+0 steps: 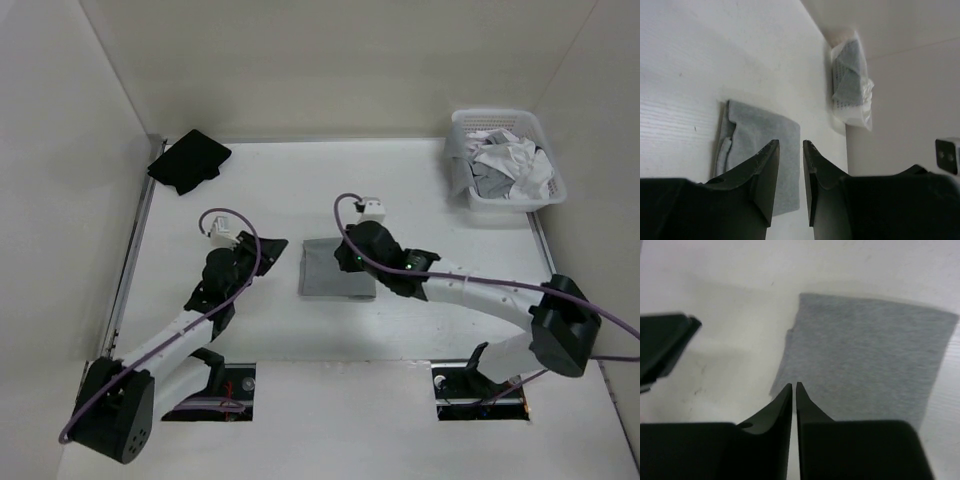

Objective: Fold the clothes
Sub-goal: Fold the tank top

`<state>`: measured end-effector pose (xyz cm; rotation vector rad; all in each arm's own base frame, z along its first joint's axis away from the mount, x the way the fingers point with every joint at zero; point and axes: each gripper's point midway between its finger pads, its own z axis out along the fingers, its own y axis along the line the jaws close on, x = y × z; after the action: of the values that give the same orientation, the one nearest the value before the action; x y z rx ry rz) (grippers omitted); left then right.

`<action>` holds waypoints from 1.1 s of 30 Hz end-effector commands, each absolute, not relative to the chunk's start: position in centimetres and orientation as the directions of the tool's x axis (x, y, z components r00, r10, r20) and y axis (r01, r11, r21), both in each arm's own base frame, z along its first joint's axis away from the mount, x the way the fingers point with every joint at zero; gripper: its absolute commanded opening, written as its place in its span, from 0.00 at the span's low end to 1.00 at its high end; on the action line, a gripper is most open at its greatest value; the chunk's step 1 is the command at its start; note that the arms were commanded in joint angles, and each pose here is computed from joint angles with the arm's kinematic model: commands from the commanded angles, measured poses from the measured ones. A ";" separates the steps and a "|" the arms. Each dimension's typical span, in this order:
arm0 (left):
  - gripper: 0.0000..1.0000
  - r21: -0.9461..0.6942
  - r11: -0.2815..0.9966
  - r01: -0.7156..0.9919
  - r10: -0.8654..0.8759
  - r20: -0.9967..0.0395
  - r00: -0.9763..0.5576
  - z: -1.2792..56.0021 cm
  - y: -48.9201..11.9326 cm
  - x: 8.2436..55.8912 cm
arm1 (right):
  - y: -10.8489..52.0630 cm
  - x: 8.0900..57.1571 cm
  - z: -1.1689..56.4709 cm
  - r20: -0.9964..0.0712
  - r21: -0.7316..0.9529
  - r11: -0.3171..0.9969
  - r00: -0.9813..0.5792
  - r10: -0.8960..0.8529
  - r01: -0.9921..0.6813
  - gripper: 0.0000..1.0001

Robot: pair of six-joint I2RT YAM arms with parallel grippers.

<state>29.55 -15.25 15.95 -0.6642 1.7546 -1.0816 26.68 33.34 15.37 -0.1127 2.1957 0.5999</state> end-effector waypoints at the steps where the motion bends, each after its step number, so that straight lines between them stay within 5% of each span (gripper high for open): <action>1: 0.24 -0.881 0.458 0.122 -0.772 -0.462 -0.437 17.7 -18.0 29.9 | 31.5 27.4 16.0 -0.765 0.459 0.850 -0.602 0.231 -0.257 0.07; 8: 0.29 -0.791 0.612 0.020 -0.686 -0.543 -0.484 12.0 -17.2 29.6 | 24.3 25.3 17.1 -0.791 0.554 0.789 -0.466 0.397 -0.266 0.05; 15: 0.45 -0.607 0.788 -0.101 -0.585 -0.687 -0.431 9.6 -12.6 29.6 | 15.5 28.5 18.6 -0.766 0.625 0.776 -0.258 0.589 -0.083 0.47; 18: 0.49 -0.586 0.802 -0.111 -0.569 -0.694 -0.441 9.9 -12.6 30.1 | 13.9 30.5 19.5 -0.766 0.625 0.779 -0.225 0.602 -0.045 0.57; 33: 0.51 -0.550 0.831 -0.084 -0.525 -0.727 -0.443 11.9 -13.5 32.7 | 10.3 34.3 15.4 -0.766 0.619 0.780 -0.154 0.625 0.085 0.61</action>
<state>30.85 -12.79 9.06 -0.4899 2.0568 -0.5265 33.05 9.90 12.39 0.5653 1.7861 0.4583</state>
